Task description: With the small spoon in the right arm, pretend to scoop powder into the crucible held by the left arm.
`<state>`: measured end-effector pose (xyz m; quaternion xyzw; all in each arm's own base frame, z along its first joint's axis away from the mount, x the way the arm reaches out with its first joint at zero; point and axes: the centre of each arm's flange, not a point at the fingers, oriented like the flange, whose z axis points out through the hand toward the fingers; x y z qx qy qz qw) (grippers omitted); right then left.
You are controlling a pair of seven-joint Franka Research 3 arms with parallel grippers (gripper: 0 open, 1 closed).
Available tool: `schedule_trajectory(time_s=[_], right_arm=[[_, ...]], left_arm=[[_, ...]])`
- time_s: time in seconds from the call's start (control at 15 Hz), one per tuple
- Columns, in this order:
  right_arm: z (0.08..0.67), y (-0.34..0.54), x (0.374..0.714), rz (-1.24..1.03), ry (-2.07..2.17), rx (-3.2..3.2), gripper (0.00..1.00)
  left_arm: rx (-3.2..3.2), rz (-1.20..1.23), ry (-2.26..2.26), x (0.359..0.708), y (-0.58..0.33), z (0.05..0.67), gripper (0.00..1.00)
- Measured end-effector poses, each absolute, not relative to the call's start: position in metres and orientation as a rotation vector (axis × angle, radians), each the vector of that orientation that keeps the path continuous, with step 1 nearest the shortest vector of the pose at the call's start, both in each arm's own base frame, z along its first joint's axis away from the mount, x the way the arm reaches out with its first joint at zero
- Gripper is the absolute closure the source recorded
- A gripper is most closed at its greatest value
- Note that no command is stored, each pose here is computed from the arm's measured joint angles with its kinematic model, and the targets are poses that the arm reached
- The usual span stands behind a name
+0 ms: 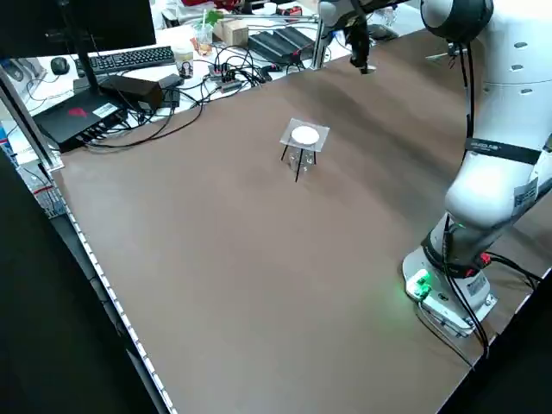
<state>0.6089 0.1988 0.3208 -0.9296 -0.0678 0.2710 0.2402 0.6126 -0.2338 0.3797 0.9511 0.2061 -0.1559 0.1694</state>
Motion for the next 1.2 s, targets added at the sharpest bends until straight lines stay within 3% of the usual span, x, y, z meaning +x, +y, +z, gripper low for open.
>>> schedule_trajectory(time_s=[0.53,1.2], right_arm=[[0.266,0.069,0.627,0.713,-0.809,-2.678,0.81],[0.205,-0.029,0.640,0.591,-1.536,-2.388,0.81]], left_arm=[[2.673,-0.509,0.310,0.588,-0.051,0.358,0.93],[2.664,-0.497,0.060,0.568,0.054,0.327,0.93]])
